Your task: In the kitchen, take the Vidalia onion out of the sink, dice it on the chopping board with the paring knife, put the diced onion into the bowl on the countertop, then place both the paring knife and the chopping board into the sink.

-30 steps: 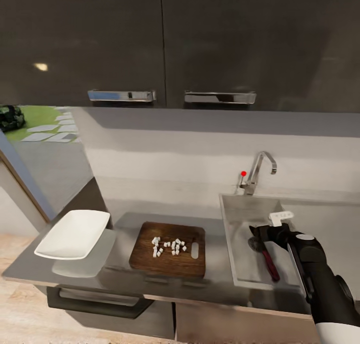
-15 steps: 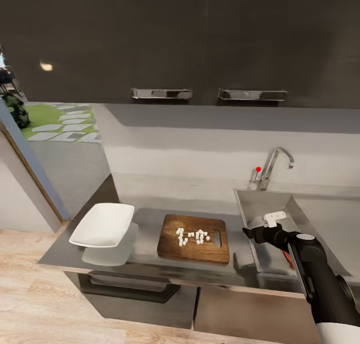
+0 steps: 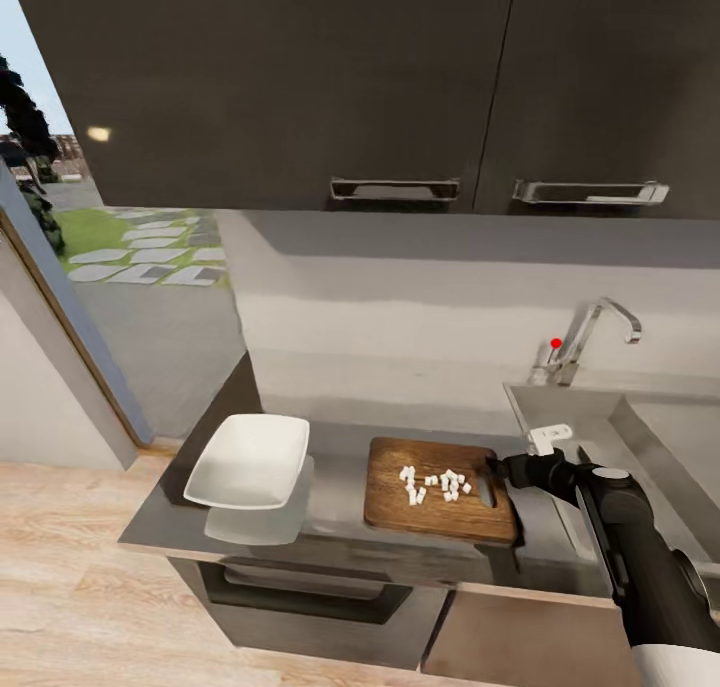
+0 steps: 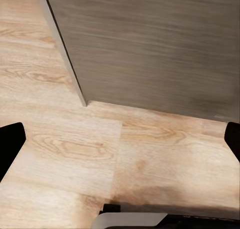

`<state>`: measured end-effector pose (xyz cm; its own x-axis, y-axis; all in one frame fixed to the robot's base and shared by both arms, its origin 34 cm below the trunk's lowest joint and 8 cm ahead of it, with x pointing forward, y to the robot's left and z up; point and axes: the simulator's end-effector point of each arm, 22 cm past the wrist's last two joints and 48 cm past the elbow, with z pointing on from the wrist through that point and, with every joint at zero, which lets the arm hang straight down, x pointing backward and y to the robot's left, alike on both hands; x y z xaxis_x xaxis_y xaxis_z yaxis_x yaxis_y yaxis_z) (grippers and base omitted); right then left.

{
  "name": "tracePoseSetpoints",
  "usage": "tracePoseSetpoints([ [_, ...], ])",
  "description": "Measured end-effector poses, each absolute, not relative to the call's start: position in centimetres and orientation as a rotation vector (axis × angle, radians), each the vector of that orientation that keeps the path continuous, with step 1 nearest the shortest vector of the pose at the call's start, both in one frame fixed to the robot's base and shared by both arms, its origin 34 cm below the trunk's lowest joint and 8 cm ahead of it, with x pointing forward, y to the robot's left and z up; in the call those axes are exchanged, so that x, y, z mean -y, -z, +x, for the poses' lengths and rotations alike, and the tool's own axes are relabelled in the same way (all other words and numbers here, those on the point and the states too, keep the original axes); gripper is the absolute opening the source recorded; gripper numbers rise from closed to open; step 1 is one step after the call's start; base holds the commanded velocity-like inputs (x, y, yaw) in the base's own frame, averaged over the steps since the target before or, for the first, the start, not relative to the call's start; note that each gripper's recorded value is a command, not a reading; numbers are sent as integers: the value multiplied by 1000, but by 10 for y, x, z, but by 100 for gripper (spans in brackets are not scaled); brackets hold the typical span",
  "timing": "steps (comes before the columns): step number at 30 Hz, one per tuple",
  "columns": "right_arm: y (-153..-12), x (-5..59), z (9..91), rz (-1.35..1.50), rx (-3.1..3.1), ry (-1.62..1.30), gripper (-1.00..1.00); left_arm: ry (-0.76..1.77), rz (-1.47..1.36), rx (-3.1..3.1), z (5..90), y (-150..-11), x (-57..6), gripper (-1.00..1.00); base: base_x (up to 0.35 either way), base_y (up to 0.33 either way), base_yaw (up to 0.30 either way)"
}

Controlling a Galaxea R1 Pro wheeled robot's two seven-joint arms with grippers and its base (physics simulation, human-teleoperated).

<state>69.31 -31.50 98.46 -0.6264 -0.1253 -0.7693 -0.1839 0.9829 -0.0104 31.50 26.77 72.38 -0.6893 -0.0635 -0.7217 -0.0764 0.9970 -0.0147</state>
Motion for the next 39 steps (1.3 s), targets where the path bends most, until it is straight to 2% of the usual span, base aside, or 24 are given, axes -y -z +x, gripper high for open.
tracePoseSetpoints([
  [39, -943, 343, 686, -113, -2335, -78, 100, -24, -97, -2387, 300, -713, -268, 100, 2, 5, 0],
])
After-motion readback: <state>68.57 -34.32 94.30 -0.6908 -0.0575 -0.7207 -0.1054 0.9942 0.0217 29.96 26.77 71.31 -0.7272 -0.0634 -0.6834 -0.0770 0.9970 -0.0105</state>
